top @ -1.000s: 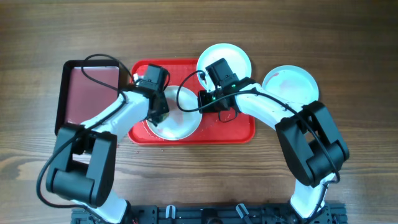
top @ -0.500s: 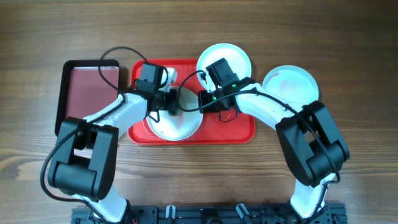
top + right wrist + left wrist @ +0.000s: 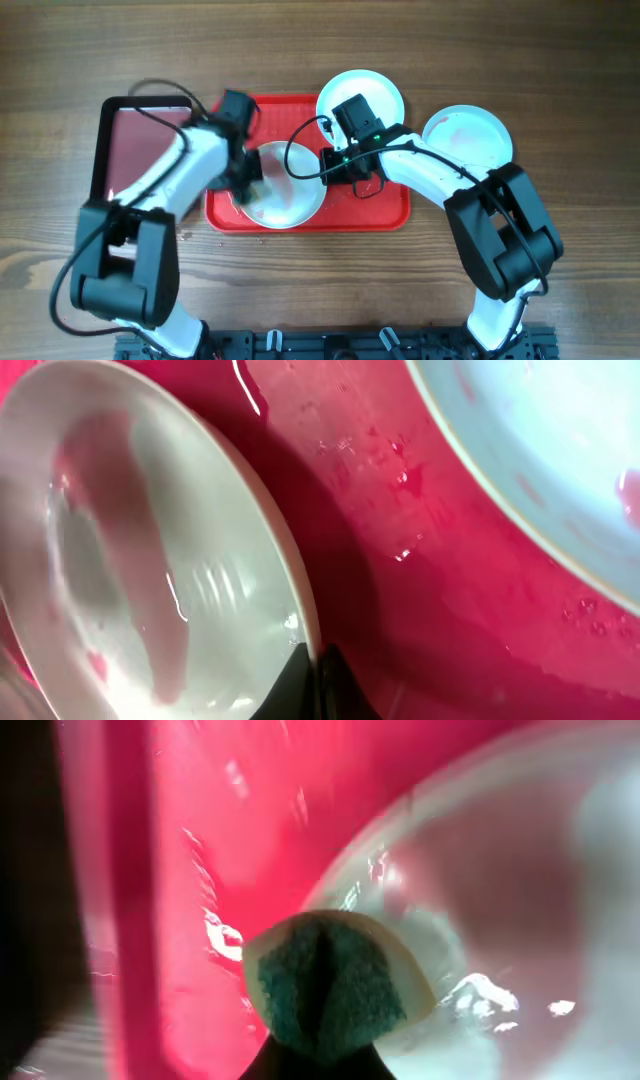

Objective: Clean dirty plates on tray and stack at the side
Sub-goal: 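Scrub the white plate with the sponge while right gripper holds its rim, then lift the scrubbed white plate with right gripper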

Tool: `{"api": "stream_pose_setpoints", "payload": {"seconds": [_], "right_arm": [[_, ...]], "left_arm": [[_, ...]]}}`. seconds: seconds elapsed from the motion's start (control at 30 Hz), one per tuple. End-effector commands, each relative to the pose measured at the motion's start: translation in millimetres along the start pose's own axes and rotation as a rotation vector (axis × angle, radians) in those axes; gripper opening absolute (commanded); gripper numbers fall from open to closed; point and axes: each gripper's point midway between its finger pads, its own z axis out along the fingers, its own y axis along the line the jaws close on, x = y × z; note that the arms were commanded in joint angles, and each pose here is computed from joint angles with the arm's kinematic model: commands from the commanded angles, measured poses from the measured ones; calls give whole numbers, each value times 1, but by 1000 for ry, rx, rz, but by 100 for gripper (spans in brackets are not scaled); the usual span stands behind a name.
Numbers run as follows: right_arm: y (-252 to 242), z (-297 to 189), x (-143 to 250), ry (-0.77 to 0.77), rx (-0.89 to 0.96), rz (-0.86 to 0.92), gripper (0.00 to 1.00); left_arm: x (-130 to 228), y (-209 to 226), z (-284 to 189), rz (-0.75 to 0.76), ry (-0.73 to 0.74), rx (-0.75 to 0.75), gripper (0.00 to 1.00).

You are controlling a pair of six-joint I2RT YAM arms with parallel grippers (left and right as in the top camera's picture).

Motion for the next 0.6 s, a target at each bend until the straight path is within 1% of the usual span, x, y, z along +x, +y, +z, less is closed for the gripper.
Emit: {"api": "stream_pose_setpoints", "payload": {"seconds": [0.0,0.03,0.1,0.17,0.2,0.23,0.27,0.4,0.47,0.53,0.57], "right_arm": [[-7,-2,9,30,19,28,18],[-8,-2,12,42,24,50,26],[-8,-1,17,56,31,97,29],[-10,0,18,57,37,139,29],[-11,1,19,59,38,140,27],[-14,3,19,58,53,165,8],[-14,3,19,57,53,165,4],[-8,-7,13,28,44,129,4],[-4,-31,1,-45,70,96,4],[-7,-73,-15,-184,191,30,4],[-7,-87,-19,-230,234,3,4]], "left_arm": [[-74,10,-67,-113,-228,91,4],[-85,16,-71,-137,-262,99,4],[-88,21,-67,-151,-259,94,4],[-86,20,-60,-147,-236,87,4],[-84,20,-58,-146,-229,85,4],[-81,19,-54,-143,-210,80,4],[-79,18,-52,-138,-199,76,4],[-76,17,-47,-132,-179,70,4],[-76,16,-47,-132,-178,74,4],[-75,11,-47,-129,-172,100,4],[-75,11,-47,-129,-173,100,4]]}}
